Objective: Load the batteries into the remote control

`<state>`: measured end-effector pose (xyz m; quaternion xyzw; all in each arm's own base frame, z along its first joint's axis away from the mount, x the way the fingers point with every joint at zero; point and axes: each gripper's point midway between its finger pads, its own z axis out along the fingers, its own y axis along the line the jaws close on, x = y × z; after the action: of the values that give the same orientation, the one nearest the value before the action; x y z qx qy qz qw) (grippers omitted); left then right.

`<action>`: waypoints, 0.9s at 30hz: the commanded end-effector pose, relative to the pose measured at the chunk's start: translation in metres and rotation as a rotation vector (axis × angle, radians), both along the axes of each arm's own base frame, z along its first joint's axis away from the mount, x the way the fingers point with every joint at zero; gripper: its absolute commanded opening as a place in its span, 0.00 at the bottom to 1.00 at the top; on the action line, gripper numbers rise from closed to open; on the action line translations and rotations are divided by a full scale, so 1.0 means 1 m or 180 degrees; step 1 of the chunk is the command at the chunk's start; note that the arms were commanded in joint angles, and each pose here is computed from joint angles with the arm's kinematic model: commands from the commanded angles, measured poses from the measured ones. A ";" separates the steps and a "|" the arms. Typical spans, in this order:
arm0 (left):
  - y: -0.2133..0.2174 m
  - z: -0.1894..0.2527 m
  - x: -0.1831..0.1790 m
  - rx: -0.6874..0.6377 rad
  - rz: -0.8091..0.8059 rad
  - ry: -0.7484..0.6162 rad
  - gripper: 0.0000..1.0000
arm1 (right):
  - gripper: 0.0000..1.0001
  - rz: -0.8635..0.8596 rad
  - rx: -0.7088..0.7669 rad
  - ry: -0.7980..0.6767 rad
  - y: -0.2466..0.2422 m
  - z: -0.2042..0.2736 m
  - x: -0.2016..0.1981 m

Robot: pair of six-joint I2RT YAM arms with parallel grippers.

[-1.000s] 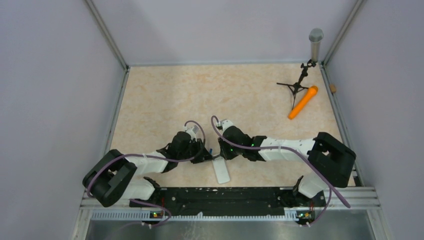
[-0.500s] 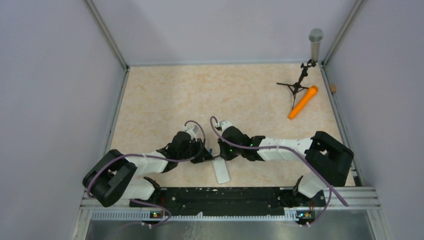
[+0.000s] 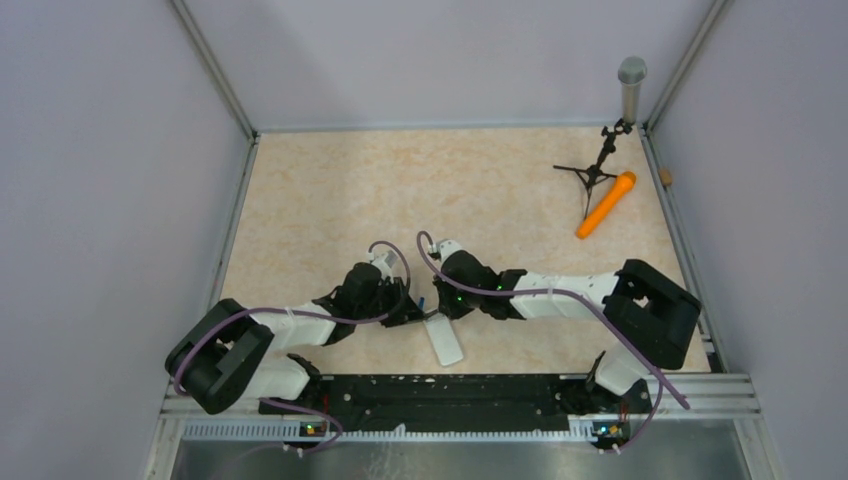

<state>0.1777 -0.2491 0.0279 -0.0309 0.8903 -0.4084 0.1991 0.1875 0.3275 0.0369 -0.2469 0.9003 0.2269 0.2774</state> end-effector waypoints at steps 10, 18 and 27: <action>-0.007 0.016 0.011 -0.0119 -0.0039 -0.0224 0.22 | 0.00 0.0249 0.0013 0.0047 0.019 0.004 0.001; -0.008 0.016 0.012 -0.0114 -0.0043 -0.0230 0.22 | 0.00 0.0381 -0.0174 0.0062 0.019 -0.005 -0.008; -0.007 0.015 0.012 -0.0106 -0.0052 -0.0229 0.22 | 0.00 0.0413 -0.0471 -0.0037 0.022 -0.016 -0.012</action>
<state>0.1771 -0.2470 0.0261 -0.0303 0.8924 -0.4051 0.1963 0.1889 0.3383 0.0324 -0.3012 0.8972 0.1840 0.2655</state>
